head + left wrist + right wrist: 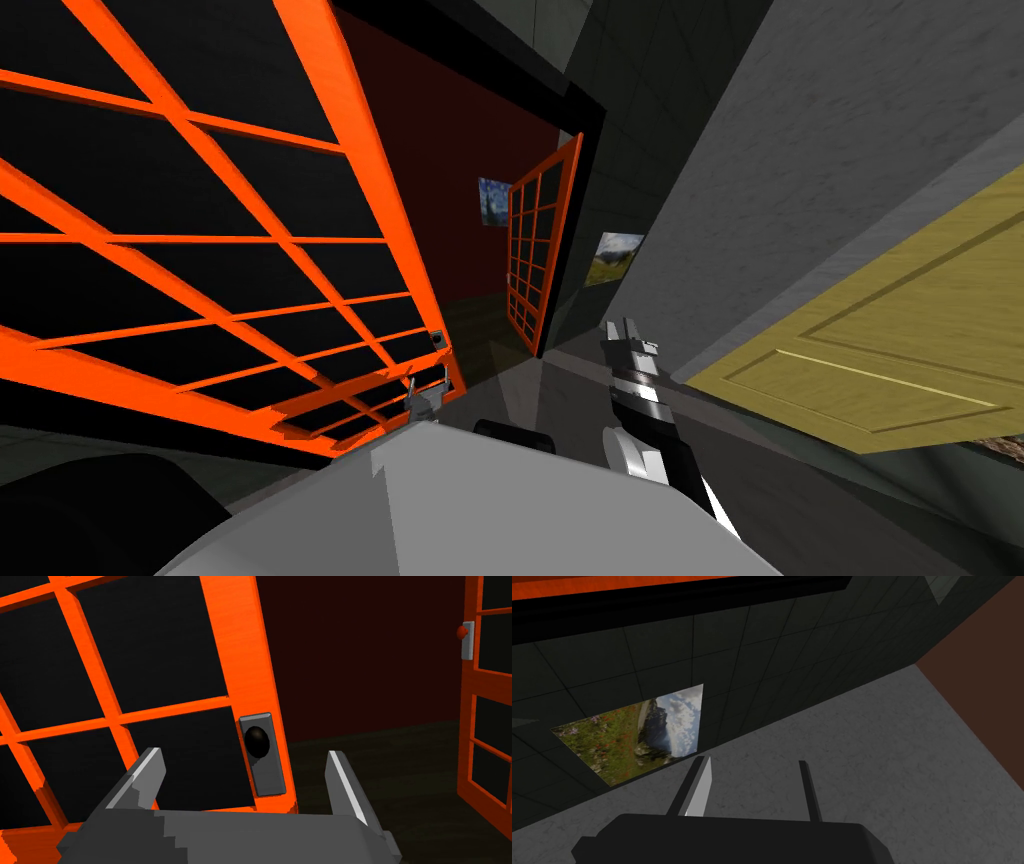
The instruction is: Push the door open
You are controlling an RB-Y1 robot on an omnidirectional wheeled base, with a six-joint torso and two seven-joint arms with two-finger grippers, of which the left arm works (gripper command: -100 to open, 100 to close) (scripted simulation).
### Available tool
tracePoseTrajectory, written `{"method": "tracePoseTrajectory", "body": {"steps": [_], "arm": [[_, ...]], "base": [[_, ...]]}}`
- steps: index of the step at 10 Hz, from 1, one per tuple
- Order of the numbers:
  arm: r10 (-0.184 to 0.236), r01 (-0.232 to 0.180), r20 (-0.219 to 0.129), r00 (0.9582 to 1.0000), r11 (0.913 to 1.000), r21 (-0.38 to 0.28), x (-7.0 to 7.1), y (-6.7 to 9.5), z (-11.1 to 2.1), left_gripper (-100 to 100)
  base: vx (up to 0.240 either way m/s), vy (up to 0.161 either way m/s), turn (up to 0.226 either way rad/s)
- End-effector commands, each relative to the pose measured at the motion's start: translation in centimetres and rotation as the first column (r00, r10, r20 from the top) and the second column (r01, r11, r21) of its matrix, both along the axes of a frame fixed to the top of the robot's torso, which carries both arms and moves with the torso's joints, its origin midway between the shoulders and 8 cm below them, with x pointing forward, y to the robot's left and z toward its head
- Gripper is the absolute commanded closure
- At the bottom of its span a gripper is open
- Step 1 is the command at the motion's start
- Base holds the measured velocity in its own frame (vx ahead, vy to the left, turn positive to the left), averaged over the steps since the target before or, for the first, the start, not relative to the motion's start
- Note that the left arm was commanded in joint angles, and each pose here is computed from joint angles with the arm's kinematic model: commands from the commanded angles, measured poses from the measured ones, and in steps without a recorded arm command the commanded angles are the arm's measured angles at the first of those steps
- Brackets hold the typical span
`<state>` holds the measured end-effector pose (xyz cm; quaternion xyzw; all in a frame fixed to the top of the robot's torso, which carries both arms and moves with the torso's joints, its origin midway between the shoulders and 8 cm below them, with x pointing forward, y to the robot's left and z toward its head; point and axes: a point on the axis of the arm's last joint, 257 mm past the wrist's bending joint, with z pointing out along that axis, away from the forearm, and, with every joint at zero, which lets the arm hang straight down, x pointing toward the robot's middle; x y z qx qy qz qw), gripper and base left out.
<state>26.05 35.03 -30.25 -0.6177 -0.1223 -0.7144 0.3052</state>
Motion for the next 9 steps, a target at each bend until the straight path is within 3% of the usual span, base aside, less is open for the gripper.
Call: {"method": "tracePoseTrajectory", "body": {"steps": [1,6,9], "arm": [[0.012,-0.012,-0.003,0.9999,0.9993,-0.034,-0.7,0.2,-1.3,-100],[0.056,-0.058,-0.019,0.9983,0.9884,-0.14,-3.8,0.6,-4.7,-100],[0.091,-0.095,-0.032,0.9954,0.9741,-0.205,-6.0,0.7,-6.9,-100]], "base": [[0.046,0.09,-0.144],[0.059,0.095,-0.151],[0.064,0.11,-0.164]]}}
